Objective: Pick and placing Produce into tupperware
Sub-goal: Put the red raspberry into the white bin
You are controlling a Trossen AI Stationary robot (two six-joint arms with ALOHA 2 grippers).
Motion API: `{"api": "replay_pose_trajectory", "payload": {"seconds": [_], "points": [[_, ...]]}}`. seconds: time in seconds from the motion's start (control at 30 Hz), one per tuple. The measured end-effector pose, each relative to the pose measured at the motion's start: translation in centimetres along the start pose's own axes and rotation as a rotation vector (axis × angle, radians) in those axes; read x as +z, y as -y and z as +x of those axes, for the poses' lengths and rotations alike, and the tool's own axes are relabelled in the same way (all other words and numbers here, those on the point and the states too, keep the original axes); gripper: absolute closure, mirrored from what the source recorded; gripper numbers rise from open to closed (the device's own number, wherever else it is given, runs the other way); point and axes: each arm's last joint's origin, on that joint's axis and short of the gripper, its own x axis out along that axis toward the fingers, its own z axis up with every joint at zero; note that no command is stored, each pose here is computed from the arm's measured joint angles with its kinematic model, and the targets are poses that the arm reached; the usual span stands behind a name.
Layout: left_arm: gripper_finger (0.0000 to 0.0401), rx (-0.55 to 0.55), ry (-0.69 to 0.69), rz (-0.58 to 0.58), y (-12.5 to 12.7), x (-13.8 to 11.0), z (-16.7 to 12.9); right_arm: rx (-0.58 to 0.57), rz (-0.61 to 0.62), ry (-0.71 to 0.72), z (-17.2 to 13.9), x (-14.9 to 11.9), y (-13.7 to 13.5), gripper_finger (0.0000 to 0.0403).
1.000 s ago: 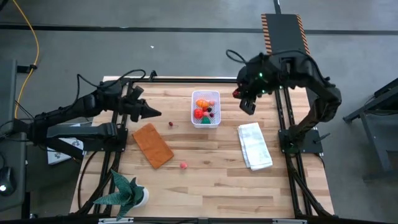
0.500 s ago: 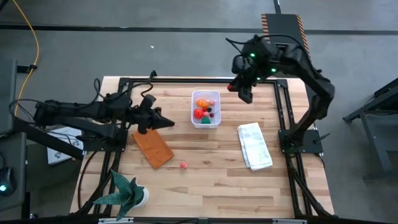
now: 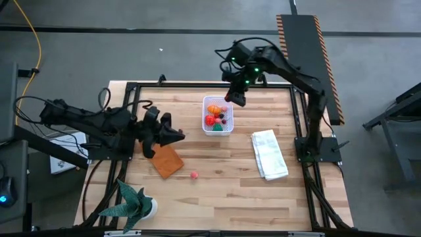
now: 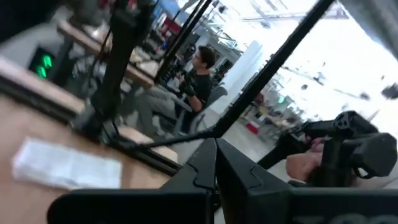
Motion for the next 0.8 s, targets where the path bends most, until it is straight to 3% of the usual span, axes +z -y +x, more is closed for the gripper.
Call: {"api": "replay_pose_trajectory", "payload": {"seconds": [0.13,0.23,0.43,0.8], "points": [[0.0400,0.009,-0.006,0.141,1.2,1.4,-0.3,0.009,0.030,-0.017,1.9,0.5,1.8,0.0313],[0.0400,0.066,-0.094,0.206,1.7,2.2,-0.7,0.025,0.056,-0.028,3.2,0.8,2.8,0.0313],[0.0400,0.226,-0.300,0.252,2.1,3.0,-1.3,0.075,0.101,-0.072,6.1,1.1,4.4,0.0313],[0.0400,0.346,-0.549,0.301,1.6,2.0,0.6,0.072,0.160,-0.161,11.2,1.1,6.7,0.0313]]}}
